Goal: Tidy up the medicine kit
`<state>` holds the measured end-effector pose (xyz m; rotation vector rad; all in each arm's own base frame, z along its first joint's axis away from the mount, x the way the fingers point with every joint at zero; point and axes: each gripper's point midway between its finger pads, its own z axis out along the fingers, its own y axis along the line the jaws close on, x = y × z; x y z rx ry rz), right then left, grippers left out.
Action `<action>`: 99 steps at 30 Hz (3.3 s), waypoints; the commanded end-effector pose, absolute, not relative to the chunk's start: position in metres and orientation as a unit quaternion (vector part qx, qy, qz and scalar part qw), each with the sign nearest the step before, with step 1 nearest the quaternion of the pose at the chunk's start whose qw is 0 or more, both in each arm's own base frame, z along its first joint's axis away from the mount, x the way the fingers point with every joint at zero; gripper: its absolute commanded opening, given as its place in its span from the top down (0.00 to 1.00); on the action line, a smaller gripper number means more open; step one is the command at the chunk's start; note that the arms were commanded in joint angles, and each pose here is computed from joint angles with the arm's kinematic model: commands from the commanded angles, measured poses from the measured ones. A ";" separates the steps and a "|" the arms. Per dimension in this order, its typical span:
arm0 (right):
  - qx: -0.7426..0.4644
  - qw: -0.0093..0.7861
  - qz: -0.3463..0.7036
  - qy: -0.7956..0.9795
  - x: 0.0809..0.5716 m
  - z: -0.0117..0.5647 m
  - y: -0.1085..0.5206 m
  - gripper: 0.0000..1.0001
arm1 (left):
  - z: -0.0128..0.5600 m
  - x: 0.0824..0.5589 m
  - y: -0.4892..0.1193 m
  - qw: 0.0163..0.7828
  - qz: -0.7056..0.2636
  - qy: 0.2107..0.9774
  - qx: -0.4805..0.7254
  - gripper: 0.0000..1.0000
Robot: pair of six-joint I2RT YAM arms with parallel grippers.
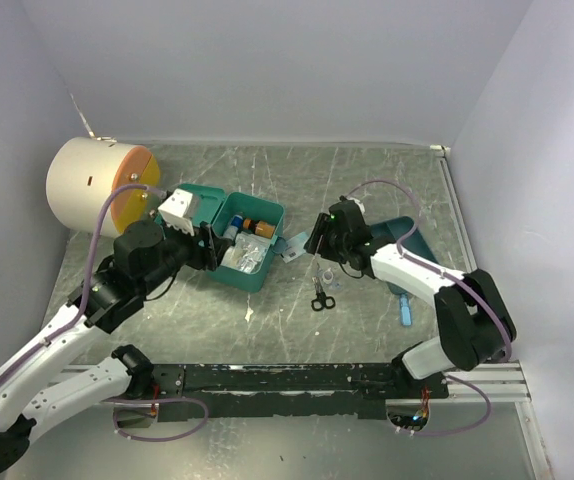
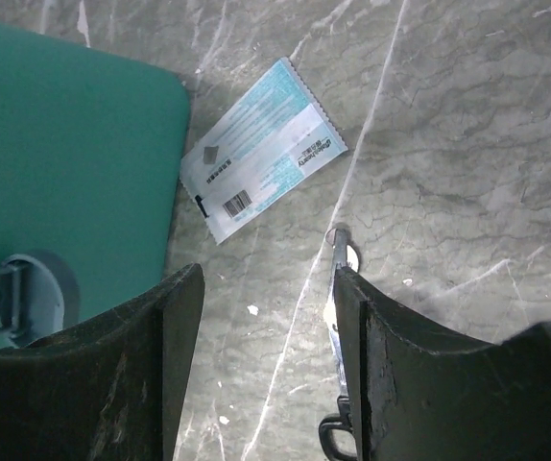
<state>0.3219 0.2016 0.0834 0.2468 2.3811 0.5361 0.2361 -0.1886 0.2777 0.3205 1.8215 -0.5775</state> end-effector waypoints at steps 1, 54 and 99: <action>0.105 0.352 0.206 0.907 0.340 0.086 0.207 0.44 | 0.289 0.238 -0.196 0.570 -0.257 0.767 0.146 0.30; 0.056 0.290 0.161 0.942 0.391 0.005 0.239 0.97 | 0.284 0.245 -0.185 0.570 -0.236 0.780 0.109 0.36; 0.129 0.290 -0.018 0.948 0.386 0.003 0.201 0.59 | 0.283 0.251 -0.178 0.580 -0.217 0.780 0.090 0.34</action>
